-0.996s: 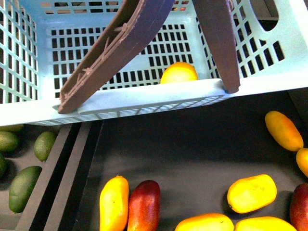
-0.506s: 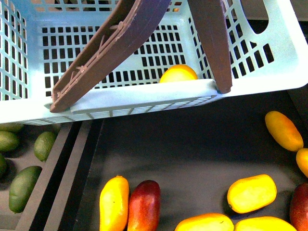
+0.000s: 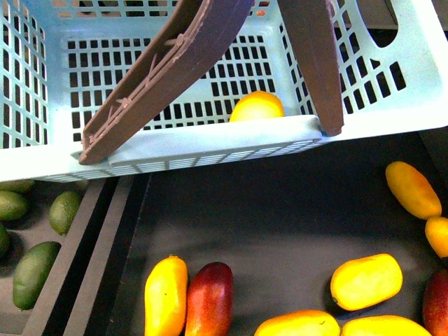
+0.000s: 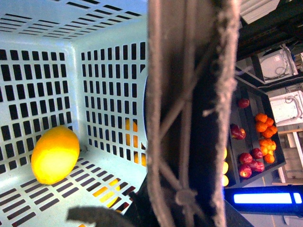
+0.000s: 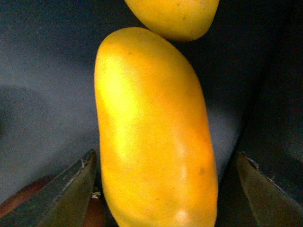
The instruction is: Pick lemon and mango into basket
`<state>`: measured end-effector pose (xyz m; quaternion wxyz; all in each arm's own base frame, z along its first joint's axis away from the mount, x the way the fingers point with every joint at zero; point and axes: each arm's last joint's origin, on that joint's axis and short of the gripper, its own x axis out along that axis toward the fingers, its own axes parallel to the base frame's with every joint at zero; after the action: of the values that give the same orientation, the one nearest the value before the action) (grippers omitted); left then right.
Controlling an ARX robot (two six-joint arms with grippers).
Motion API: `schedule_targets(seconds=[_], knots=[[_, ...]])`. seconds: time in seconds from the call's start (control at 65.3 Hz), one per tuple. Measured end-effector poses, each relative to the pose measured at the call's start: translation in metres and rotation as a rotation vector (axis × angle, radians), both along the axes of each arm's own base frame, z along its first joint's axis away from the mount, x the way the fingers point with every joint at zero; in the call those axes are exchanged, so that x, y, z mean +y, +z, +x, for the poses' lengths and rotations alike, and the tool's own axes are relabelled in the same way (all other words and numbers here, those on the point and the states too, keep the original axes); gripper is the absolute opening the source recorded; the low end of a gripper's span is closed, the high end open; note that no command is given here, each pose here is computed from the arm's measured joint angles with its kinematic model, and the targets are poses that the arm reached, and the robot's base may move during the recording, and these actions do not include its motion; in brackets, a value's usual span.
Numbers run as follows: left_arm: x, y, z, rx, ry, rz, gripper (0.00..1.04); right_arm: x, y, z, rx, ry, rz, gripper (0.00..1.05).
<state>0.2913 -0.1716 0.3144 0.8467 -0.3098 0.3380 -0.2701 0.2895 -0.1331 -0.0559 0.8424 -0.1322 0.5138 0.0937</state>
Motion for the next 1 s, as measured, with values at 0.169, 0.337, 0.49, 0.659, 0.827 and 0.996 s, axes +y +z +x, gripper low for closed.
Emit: schedule_targets(seconds=[0.169,0.337,0.49,0.659,0.827,0.996], knots=[[0.000,0.000,0.000,0.000,0.000,0.000,0.05,-0.002,-0.001,-0.010,-0.006,-0.022,0.020,0.55],[0.000,0.000,0.000,0.000,0.000,0.000,0.05,-0.002,0.017,-0.018,-0.069,-0.065,0.086,0.52],[0.000,0.000,0.000,0.000,-0.003,-0.001,0.05,0.000,0.065,-0.022,-0.223,-0.081,0.164,0.52],[0.000,0.000,0.000,0.000,-0.002,-0.001,0.05,0.015,0.125,-0.034,-0.382,-0.059,0.271,0.52],[0.000,0.000,0.000,0.000,0.000,0.000,0.05,0.037,0.199,-0.050,-0.568,-0.039,0.402,0.52],[0.000,0.000,0.000,-0.001,0.000,0.000,0.05,0.065,0.272,-0.065,-0.764,0.005,0.458,0.52]])
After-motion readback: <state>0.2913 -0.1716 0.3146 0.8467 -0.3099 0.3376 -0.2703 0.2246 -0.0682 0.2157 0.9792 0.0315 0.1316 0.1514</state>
